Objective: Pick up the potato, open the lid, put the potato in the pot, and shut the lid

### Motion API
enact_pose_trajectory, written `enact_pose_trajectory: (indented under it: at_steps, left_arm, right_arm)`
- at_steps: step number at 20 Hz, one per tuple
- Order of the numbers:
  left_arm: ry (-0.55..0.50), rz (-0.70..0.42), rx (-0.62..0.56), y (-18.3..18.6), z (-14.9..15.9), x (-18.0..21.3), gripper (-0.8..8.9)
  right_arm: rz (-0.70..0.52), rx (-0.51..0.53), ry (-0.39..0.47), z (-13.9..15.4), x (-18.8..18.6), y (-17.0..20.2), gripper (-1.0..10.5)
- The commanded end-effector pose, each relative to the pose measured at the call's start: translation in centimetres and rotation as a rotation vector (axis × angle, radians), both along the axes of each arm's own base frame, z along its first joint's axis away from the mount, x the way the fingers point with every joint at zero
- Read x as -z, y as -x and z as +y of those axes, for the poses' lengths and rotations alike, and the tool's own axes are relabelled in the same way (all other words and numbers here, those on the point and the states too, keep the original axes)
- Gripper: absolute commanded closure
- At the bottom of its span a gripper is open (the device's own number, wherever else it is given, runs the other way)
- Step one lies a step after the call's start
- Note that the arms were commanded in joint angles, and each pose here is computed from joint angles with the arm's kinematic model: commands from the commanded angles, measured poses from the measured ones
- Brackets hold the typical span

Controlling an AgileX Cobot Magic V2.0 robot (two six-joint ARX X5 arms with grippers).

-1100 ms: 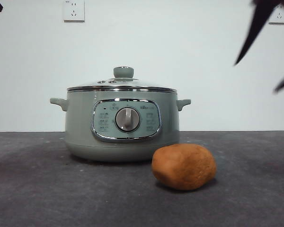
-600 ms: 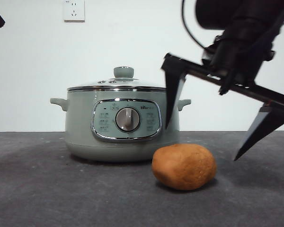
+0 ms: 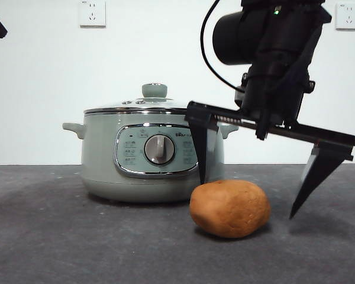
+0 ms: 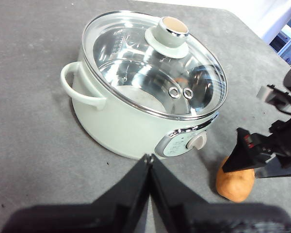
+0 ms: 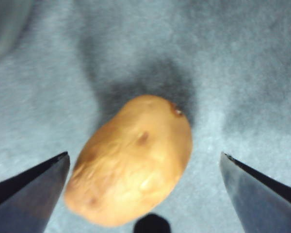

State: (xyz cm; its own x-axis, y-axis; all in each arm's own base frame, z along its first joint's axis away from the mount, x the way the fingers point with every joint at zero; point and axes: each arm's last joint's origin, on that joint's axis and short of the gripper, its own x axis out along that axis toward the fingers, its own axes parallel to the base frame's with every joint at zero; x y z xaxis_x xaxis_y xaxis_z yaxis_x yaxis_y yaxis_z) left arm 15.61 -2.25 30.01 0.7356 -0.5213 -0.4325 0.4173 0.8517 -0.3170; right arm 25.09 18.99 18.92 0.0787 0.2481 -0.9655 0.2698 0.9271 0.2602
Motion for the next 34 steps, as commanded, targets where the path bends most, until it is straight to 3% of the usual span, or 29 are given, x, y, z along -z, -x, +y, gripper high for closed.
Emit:
enact_pose_trajectory:
  at_steps: [1, 3, 7, 8, 12, 16, 20, 22, 27, 34]
  left_arm:
    - [-0.01, -0.008, 0.01, 0.0, 0.0, 0.0, 8.18]
    - [-0.01, -0.006, 0.01, 0.0, 0.0, 0.0, 8.18]
    - [-0.014, 0.008, 0.012, 0.1, 0.0, 0.2, 8.18]
    - [-0.017, 0.008, 0.013, 0.1, 0.0, 0.2, 8.18]
    - [-0.037, -0.002, 0.017, 0.1, 0.0, 0.2, 8.18]
    - [-0.036, 0.023, 0.017, -0.3, 0.0, 0.3, 8.19]
    - [-0.043, 0.138, 0.034, -2.1, -0.4, -0.1, 8.19]
    - [-0.047, 0.172, 0.062, -4.0, -1.0, -1.1, 8.19]
    - [-0.126, 0.254, 0.117, -9.8, -4.7, -3.4, 8.19]
    - [-0.188, 0.237, 0.19, -17.1, -10.8, -5.4, 8.13]
  right_arm:
    - [0.036, 0.01, 0.01, 0.3, 1.0, -0.2, 3.2]
    - [0.044, 0.001, 0.015, 0.3, 1.3, -0.2, 3.8]
    - [0.039, -0.029, 0.017, 0.3, 1.4, -0.2, 9.0]
    - [0.037, -0.042, 0.019, 0.3, 1.4, -0.2, 9.7]
    - [0.024, -0.071, 0.015, 0.3, 1.1, -0.2, 9.6]
    - [-0.048, -0.269, 0.0, 0.1, -2.2, 0.1, 9.6]
    - [-0.145, -0.536, 0.012, -0.8, -8.2, 1.3, 9.6]
    - [-0.203, -0.608, 0.038, -1.4, -11.1, 2.0, 9.6]
    - [-0.308, -0.704, 0.156, -3.4, -15.5, 4.2, 9.6]
    - [-0.37, -0.778, 0.192, -5.3, -17.6, 6.5, 9.6]
